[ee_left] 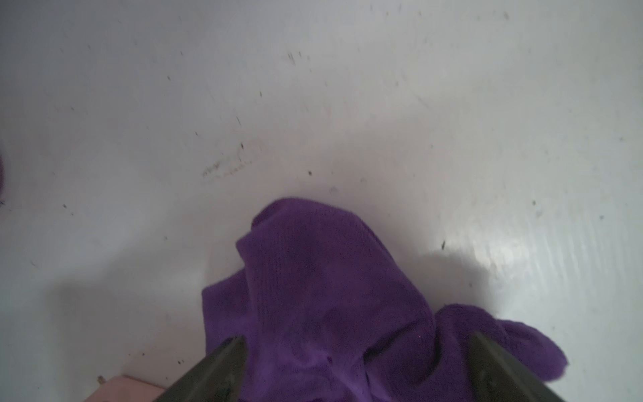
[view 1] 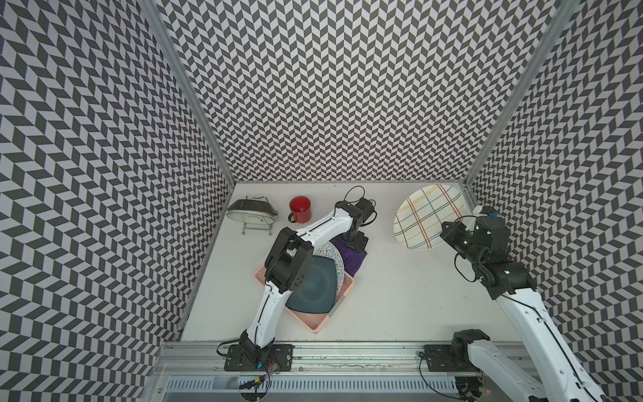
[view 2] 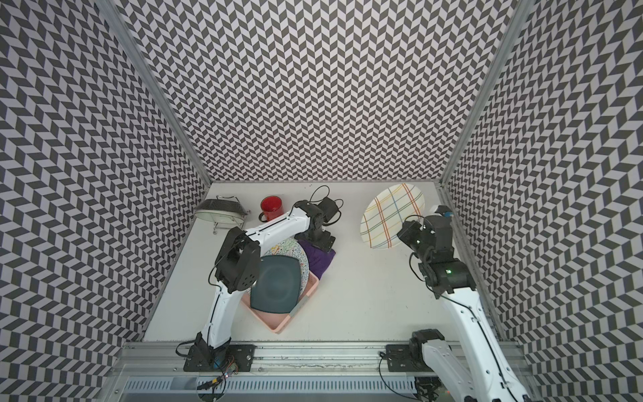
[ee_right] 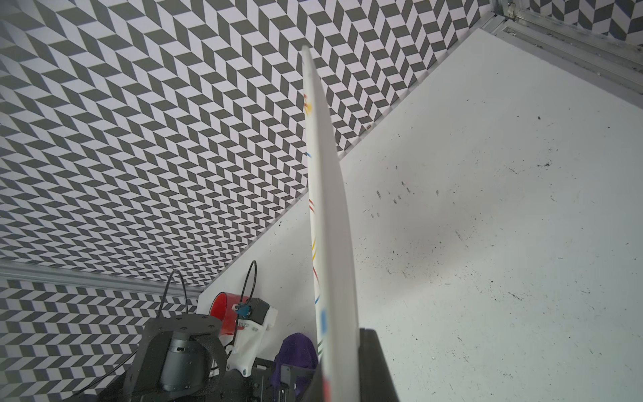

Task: Wipe the wet plate dry
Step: Pick up the towel at the center of the board.

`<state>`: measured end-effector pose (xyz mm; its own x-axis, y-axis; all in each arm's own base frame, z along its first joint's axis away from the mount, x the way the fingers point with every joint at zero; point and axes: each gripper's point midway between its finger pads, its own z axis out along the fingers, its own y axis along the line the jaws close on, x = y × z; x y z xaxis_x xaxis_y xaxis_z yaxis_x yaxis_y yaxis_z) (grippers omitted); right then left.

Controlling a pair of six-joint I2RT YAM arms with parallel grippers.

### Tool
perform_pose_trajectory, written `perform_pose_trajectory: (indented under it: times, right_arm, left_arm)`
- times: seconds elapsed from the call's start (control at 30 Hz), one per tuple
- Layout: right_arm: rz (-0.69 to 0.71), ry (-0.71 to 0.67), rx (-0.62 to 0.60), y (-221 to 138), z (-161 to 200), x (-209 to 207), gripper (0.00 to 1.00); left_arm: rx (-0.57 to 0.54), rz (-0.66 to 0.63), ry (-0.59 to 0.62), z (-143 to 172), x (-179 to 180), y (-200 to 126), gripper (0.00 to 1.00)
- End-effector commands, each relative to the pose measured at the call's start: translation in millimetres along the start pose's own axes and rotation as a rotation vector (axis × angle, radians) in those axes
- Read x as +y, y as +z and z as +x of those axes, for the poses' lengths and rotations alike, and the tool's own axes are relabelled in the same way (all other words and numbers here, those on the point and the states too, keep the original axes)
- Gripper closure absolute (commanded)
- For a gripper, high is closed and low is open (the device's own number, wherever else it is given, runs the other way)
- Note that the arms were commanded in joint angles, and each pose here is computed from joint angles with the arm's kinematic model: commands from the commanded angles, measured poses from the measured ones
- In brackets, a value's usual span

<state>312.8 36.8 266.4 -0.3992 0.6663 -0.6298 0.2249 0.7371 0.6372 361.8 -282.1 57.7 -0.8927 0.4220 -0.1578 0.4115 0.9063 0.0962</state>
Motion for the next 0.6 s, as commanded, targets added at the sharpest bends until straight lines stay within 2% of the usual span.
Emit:
perform_pose_trajectory:
  times: [0.0, 0.07, 0.13, 0.2, 0.27, 0.33, 0.4, 0.47, 0.57]
  right_arm:
    - [-0.111, 0.001, -0.081, -2.6, -20.1, 24.5, 1.0]
    - [-0.116, 0.002, -0.073, -0.9, -18.8, 25.5, 1.0]
    - [-0.118, 0.001, -0.068, 0.2, -18.4, 26.3, 1.0]
    - [-0.121, -0.001, -0.068, 0.4, -19.1, 27.4, 1.0]
    - [-0.128, -0.004, -0.072, 0.5, -21.0, 29.8, 1.0]
    - [-0.153, -0.017, -0.066, 0.6, -21.5, 35.9, 1.0]
    - [-0.191, -0.034, -0.049, 1.4, -19.3, 43.0, 1.0]
    - [-0.259, -0.048, -0.037, -0.4, -17.3, 54.6, 1.0]
    - [-0.437, -0.074, -0.023, -7.9, -13.0, 83.0, 1.0]
  left_arm:
    - [0.099, 0.005, 0.011, 29.5, -2.6, 16.6, 0.01]
    - [0.091, -0.004, 0.013, 28.6, -2.3, 26.0, 0.07]
    - [0.08, -0.004, 0.013, 22.6, -4.2, 31.6, 0.19]
    - [0.047, 0.005, 0.008, 10.7, -6.8, 31.4, 0.39]
    - [-0.045, 0.073, -0.029, -13.7, -14.8, 13.7, 0.67]
    - [-0.208, 0.194, -0.103, -50.9, -18.9, -32.1, 0.87]
    - [-0.392, 0.32, -0.201, -82.7, -9.0, -98.1, 1.0]
    - [-0.546, 0.416, -0.309, -97.0, 10.7, -163.0, 1.0]
    - [-0.742, 0.502, -0.339, -94.6, 28.2, -235.9, 1.0]
